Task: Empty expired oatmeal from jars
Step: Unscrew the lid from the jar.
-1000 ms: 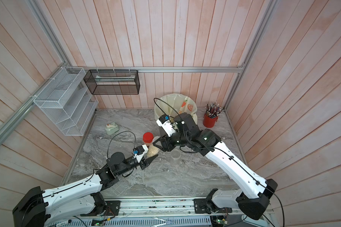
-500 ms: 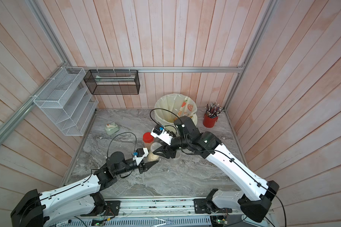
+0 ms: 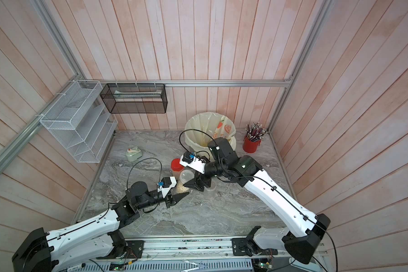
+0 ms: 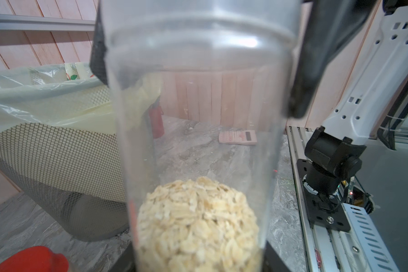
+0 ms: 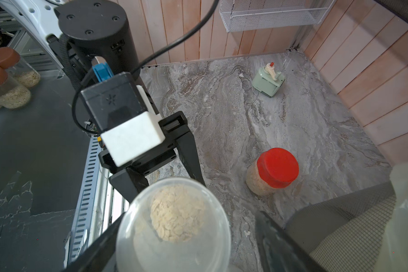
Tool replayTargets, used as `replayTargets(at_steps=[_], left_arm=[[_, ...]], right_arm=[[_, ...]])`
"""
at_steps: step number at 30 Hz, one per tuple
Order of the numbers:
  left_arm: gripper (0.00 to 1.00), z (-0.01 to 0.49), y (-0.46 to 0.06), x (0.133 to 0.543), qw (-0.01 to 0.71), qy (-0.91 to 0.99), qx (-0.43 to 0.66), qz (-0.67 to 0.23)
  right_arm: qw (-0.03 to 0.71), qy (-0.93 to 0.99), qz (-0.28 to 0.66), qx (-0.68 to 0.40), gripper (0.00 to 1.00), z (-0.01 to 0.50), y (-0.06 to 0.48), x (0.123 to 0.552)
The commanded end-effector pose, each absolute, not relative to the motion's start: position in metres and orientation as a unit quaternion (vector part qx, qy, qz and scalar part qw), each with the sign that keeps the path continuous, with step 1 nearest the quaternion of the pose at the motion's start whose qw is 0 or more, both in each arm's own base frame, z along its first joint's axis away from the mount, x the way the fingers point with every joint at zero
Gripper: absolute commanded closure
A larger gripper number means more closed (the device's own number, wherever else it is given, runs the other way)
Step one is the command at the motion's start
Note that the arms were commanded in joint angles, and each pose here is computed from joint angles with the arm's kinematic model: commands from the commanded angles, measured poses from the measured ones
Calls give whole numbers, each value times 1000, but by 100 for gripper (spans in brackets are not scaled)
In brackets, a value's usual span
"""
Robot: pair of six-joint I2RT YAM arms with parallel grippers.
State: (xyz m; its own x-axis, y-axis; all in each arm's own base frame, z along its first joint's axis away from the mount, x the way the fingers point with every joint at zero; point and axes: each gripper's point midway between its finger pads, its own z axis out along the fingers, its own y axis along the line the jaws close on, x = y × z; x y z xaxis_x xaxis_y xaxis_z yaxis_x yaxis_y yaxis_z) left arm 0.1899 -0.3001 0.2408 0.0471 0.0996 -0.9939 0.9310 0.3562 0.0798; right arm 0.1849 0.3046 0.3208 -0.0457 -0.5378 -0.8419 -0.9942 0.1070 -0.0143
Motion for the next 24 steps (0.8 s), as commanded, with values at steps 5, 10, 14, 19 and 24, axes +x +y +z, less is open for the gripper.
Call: replayTargets(at_steps=[5,10,14,19,24], left_arm=[[99,263,-291,192,624,561,419,-347],[99,263,-280,208,649,576,395,-302],[99,264,-272,221,670,585,376,-260],[99,265,-263,238,693,590,356,-209],[99,268,-261,248,707,591,347,-173]], right_arm=[[407,647,306,-568,4,336,289,191],[451,642,322,-530,2,355,278,191],[485,671,342,-445,2,376,269,201],[438,751,389,-304,10,383,265,218],[359,811,421,-189,15,377,273,230]])
